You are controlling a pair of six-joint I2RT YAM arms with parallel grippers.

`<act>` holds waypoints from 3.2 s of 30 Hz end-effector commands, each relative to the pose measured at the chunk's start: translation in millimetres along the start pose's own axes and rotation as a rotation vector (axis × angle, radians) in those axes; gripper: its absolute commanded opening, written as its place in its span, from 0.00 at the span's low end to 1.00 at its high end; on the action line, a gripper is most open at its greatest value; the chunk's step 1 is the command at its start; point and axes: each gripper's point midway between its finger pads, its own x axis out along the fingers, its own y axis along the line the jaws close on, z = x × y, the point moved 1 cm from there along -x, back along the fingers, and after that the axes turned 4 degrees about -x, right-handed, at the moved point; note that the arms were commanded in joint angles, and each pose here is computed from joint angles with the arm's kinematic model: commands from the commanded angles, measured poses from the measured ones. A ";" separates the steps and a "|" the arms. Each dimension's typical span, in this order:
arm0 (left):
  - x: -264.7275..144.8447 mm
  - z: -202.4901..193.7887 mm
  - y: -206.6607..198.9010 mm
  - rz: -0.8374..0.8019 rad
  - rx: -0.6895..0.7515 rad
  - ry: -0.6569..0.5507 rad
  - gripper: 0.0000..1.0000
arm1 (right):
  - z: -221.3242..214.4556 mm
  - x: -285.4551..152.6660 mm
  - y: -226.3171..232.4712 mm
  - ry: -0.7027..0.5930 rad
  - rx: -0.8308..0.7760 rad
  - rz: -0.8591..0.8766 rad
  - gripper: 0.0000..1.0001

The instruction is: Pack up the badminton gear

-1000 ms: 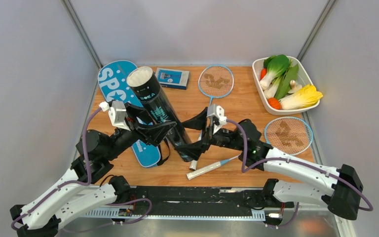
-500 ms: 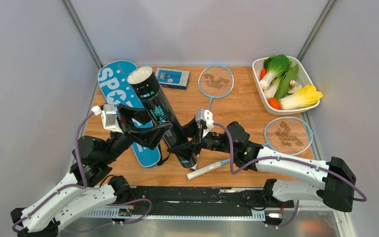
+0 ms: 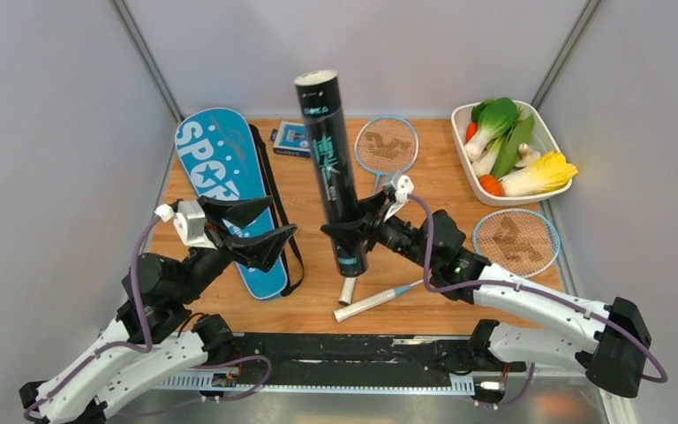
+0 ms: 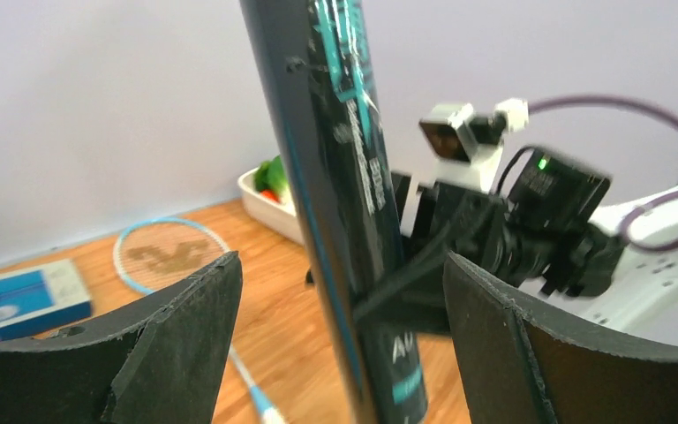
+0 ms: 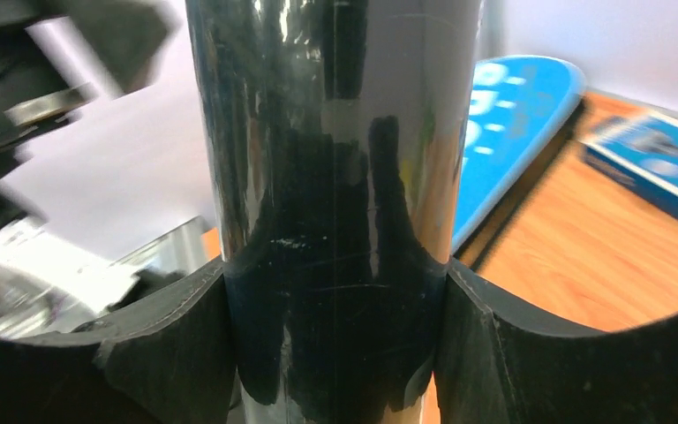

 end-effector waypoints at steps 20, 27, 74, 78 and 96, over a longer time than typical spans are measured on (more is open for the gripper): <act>-57.3 -77.6 84.2 0.288 0.344 0.218 1.00 | -96.1 -164.2 -347.9 0.502 0.079 -1.264 0.39; -56.7 -81.3 84.6 0.284 0.350 0.236 1.00 | -133.1 -170.2 -383.0 0.624 0.124 -1.302 0.40; 13.0 -313.7 108.9 0.593 -0.162 0.922 0.69 | -39.6 -123.7 -194.5 0.298 0.252 -0.770 0.84; 11.0 -331.3 104.0 0.604 -0.145 0.939 0.69 | -35.8 -129.4 -191.9 0.271 0.238 -0.780 0.84; -14.8 -397.2 103.3 0.716 0.001 1.153 0.56 | -38.2 -134.0 -188.3 0.251 0.249 -0.778 0.85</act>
